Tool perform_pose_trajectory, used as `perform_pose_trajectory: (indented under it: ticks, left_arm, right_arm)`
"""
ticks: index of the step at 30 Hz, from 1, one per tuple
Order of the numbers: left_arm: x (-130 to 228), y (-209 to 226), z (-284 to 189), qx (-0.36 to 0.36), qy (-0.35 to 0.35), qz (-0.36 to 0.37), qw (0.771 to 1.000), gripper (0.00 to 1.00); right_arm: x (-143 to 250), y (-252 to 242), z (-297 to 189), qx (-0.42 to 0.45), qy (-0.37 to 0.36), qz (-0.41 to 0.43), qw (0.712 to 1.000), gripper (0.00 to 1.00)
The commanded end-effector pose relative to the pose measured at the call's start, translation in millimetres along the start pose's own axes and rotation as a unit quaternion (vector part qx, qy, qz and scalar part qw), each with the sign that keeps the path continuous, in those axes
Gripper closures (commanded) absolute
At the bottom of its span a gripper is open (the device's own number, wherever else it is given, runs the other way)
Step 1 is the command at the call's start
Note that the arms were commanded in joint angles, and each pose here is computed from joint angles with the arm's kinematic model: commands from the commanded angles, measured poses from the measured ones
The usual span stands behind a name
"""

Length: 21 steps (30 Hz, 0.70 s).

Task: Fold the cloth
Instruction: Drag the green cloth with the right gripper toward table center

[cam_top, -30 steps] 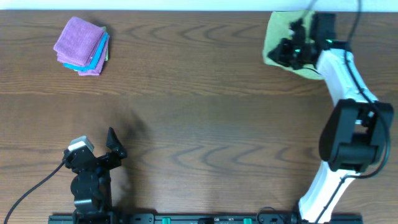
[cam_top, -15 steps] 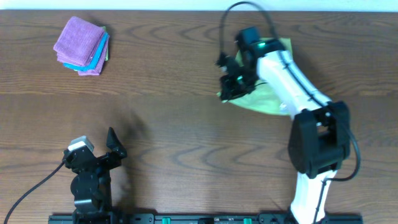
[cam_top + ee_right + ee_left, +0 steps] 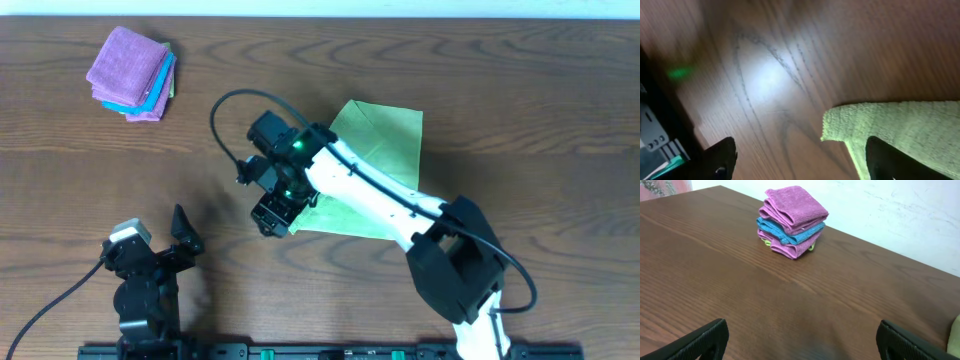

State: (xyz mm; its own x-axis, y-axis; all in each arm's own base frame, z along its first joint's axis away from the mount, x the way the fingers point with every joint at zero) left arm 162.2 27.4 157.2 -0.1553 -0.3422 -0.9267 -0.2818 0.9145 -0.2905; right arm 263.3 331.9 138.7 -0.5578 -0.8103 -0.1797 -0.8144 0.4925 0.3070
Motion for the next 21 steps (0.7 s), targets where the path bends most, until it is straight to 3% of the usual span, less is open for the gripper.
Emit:
perform_pose_trajectory:
  ticks: [1, 7, 12, 21]
  left_arm:
    - [9.9, 3.8, 2.8, -0.009, 0.012, 0.001, 1.000, 0.05]
    - [9.8, 3.8, 2.8, -0.009, 0.012, 0.001, 1.000, 0.05]
    - [9.8, 3.8, 2.8, -0.009, 0.012, 0.001, 1.000, 0.05]
    - [9.8, 3.8, 2.8, -0.009, 0.012, 0.001, 1.000, 0.05]
  right_arm:
    - [-2.5, -17.2, -12.2, 0.033, -0.013, 0.031, 0.999, 0.22]
    - [15.8, -107.8, -44.8, 0.081, -0.052, 0.187, 0.978, 0.23]
    - [37.9, -178.9, -76.1, 0.077, -0.117, 0.292, 0.946, 0.32]
    - [56.5, -206.8, -78.3, 0.078, -0.134, 0.340, 0.927, 0.34]
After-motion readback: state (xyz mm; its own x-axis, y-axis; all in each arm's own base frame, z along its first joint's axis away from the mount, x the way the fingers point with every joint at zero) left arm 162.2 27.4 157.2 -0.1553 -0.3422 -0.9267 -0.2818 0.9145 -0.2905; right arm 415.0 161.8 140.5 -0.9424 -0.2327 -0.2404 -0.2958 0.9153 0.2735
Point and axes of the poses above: each gripper's point midway between its finger pads, its own z axis out along the fingers, its own y axis along the line the jaws close on, x = y × z, the point moved 7 cm from there along -z, back along the fingers, and after that the axes turned 2 degrees about -z, right-handed, at the moved point
